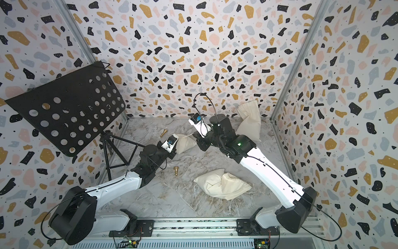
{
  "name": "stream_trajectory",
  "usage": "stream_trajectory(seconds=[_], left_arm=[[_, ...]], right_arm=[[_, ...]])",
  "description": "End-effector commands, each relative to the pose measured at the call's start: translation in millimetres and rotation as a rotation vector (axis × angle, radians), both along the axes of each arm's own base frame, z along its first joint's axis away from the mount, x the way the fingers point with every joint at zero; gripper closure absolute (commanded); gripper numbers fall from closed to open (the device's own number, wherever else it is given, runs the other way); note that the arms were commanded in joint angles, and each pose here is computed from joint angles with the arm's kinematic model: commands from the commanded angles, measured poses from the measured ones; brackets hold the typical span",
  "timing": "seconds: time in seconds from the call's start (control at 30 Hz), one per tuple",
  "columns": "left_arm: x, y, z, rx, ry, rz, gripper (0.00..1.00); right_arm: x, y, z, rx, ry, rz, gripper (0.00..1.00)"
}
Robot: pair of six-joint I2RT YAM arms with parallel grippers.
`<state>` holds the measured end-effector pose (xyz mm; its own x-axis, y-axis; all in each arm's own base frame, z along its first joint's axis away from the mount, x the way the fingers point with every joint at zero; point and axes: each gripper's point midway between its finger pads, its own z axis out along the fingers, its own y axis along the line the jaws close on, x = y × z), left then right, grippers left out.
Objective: Close the soil bag
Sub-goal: Frap the soil bag at the center of the board.
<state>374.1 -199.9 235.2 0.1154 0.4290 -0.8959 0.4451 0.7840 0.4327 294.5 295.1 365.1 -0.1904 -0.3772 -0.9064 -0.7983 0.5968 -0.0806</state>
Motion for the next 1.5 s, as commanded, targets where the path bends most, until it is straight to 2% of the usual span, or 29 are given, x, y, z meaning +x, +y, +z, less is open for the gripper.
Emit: stream_trajectory(seconds=[0.0,0.2,0.27,0.43,0.5,0.57,0.63,0.8,0.9,1.0,1.1,1.23,1.37,1.47], left_arm=[[12,42,-71,0.223,0.177,0.181,0.79],[27,56,-103,0.353,0.252,0.278,0.79],[32,60,-109,0.371,0.268,0.314,0.82],[42,70,-114,0.353,0.287,0.381,0.92],[48,80,-114,0.322,0.304,0.422,0.93],[50,78,-107,0.282,0.305,0.407,0.91],[46,64,-96,0.224,0.294,0.335,0.81],[14,19,-52,0.034,0.235,0.107,0.40],[-8,-10,-17,-0.048,0.223,-0.038,0.23],[-28,-31,36,-0.151,0.172,-0.170,0.09],[-47,-46,89,-0.263,0.133,-0.304,0.03],[-61,-61,138,-0.368,0.123,-0.430,0.02],[-71,-74,168,-0.419,0.132,-0.539,0.03],[-71,-79,178,-0.430,0.125,-0.566,0.07]], right_arm=[[-4,-63,81,0.154,-0.185,-0.174,1.00],[-10,-103,95,0.197,-0.222,-0.294,1.00],[-13,-109,97,0.202,-0.237,-0.313,1.00],[-11,-115,94,0.202,-0.246,-0.344,1.00],[-6,-109,87,0.199,-0.228,-0.331,1.00],[-1,-92,79,0.205,-0.183,-0.275,1.00],[6,-72,66,0.214,-0.118,-0.211,1.00],[26,-23,46,0.238,0.022,-0.077,1.00],[29,-6,52,0.228,0.020,-0.031,1.00],[29,3,63,0.220,-0.005,-0.005,1.00],[27,10,71,0.204,-0.020,0.022,1.00],[18,19,82,0.208,-0.038,0.071,1.00],[9,24,93,0.226,-0.051,0.110,1.00],[3,27,98,0.239,-0.050,0.141,1.00]])
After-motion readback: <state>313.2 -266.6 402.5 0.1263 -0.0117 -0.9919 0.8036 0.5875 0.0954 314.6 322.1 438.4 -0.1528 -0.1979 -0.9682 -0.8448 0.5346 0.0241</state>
